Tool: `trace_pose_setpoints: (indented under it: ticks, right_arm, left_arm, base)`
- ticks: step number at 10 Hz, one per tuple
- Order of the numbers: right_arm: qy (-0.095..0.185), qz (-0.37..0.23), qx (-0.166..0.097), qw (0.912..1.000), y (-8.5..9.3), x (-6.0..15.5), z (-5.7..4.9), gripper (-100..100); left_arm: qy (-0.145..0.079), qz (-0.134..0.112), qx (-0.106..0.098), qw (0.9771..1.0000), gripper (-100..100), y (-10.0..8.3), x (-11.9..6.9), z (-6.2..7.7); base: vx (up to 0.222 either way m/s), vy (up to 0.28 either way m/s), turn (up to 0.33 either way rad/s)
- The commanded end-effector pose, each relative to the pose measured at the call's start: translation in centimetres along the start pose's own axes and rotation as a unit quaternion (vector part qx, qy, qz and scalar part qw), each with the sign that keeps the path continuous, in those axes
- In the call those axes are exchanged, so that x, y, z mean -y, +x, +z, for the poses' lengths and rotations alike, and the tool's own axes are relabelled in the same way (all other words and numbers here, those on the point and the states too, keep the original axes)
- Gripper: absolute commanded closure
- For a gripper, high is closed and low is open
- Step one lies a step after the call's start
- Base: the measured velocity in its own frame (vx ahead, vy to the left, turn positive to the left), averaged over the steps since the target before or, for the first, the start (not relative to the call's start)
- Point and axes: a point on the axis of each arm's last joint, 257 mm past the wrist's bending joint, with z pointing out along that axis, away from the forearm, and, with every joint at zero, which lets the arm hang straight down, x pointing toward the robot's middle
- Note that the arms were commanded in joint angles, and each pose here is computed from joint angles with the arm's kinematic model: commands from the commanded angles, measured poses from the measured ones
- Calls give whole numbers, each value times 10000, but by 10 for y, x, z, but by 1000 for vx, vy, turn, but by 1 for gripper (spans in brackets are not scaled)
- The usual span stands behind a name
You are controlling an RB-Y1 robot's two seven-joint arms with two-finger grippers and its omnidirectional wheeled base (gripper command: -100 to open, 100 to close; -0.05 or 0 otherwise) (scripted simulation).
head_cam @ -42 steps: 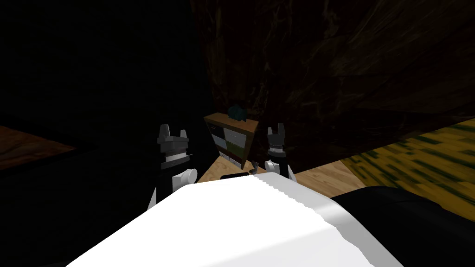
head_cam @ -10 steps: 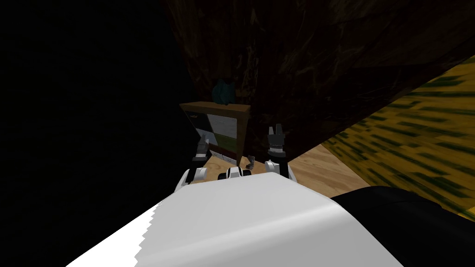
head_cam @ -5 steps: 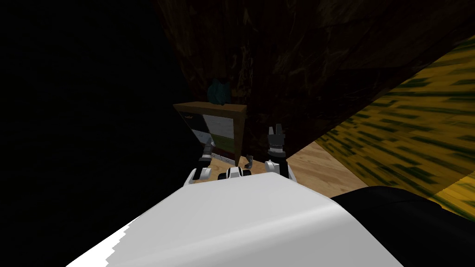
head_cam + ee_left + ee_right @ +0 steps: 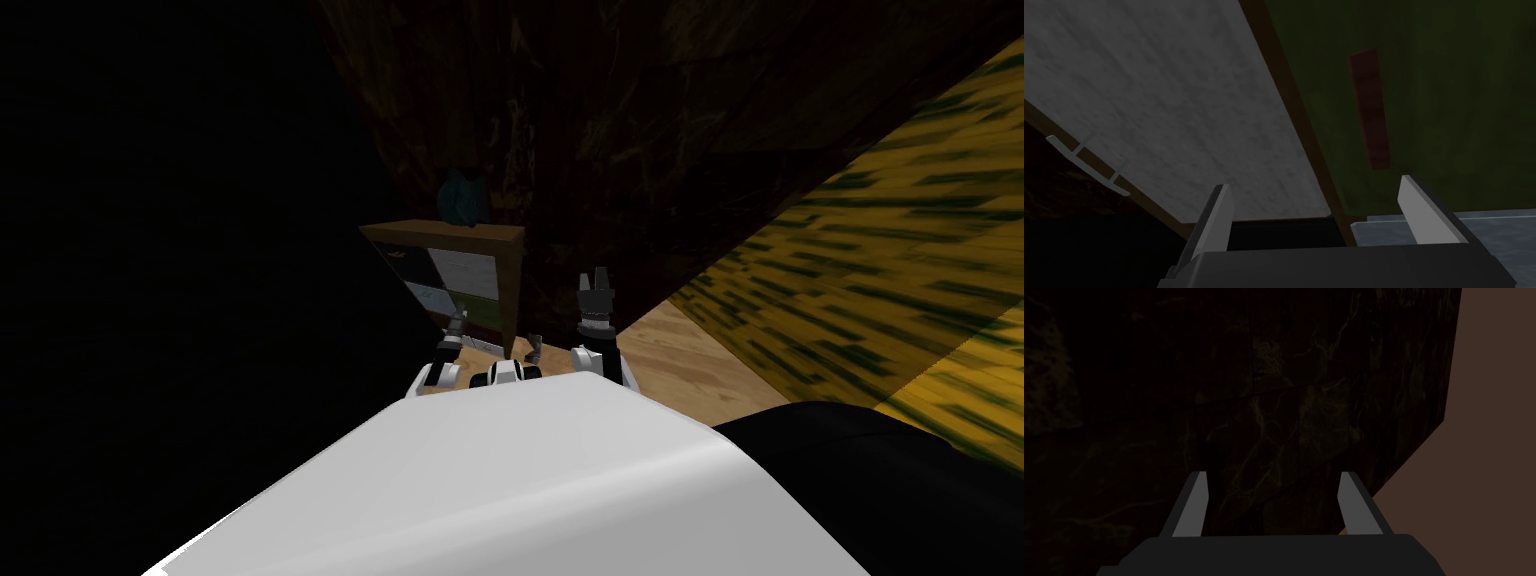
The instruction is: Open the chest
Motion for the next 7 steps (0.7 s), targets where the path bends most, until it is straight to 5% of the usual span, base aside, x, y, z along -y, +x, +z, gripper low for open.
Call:
trace_pose_setpoints:
  ticks: [1,7]
  right_arm:
    - [0,0,0,10000,0,0,0,0]
    - [0,0,0,10000,0,0,0,0]
  left_arm:
    - [-135,37,-136,9998,-100,13,-16,-1]
    - [-367,140,-387,9985,-100,34,-43,-7]
  base:
    - [2,-13,-76]
    - [1,-13,-55]
